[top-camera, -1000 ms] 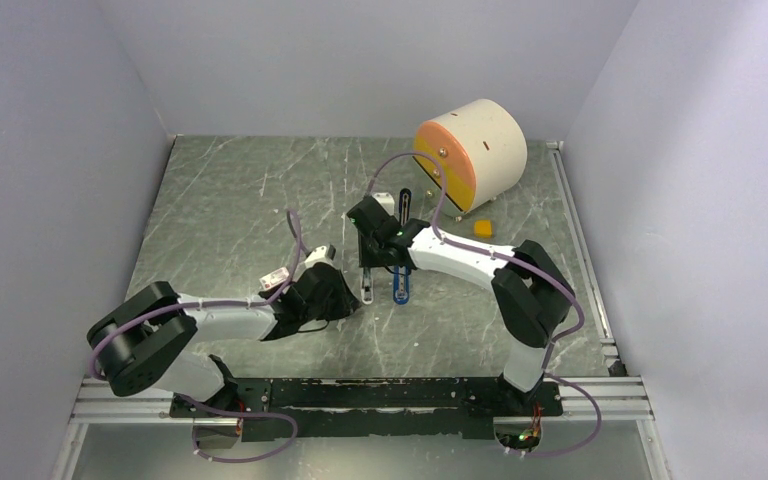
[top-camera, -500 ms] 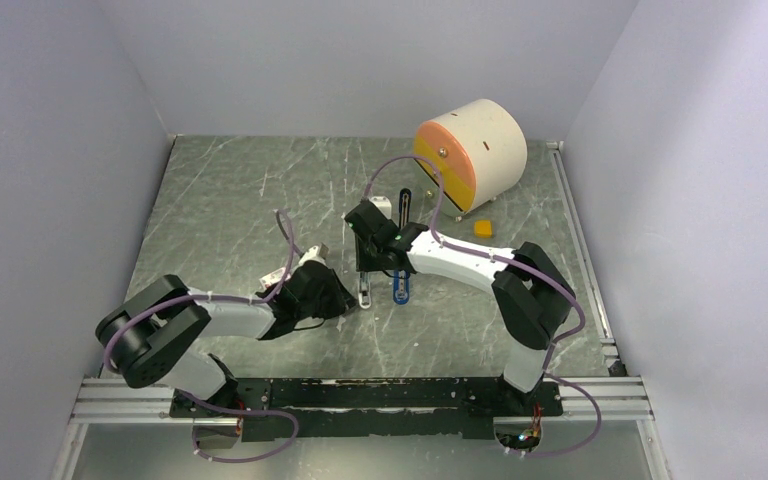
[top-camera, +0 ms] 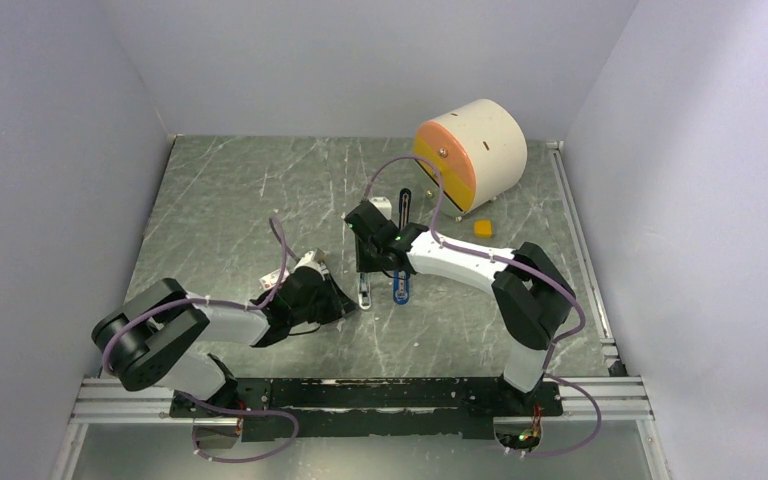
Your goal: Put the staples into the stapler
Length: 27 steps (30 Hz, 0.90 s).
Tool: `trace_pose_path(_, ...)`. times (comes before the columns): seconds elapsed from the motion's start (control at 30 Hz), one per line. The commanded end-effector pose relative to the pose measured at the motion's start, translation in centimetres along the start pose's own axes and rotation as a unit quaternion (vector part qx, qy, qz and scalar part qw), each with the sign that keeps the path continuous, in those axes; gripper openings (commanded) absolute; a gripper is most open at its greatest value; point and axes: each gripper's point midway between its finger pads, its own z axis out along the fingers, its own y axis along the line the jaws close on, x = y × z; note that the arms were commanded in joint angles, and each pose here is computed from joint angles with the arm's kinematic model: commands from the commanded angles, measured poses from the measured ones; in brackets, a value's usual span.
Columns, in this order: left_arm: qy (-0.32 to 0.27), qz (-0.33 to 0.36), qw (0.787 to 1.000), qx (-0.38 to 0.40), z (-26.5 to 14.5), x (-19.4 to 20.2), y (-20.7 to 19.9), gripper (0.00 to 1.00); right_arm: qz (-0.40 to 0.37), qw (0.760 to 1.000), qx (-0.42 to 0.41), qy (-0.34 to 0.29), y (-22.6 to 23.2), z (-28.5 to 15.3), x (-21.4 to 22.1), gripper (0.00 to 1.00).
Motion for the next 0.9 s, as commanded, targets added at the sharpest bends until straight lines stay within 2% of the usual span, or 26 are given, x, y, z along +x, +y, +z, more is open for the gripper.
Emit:
trace_pose_path(0.0,-0.007,0.003,0.999,0.032,-0.3,-0.5,-1.1,0.26,0.003,1.0,-0.007,-0.011,0.3,-0.5,-0.5,0.25)
trace_pose_path(0.4,0.024,-0.008,0.999,0.022,1.3,0.6,0.5,0.18,0.001,1.0,-0.009,-0.003,0.4,-0.5,-0.2,0.25)
trace_pose_path(0.87,0.056,-0.007,0.997,-0.045,1.9,2.3,3.8,0.13,-0.004,1.0,0.014,0.019,-0.8,-1.9,2.8,0.24)
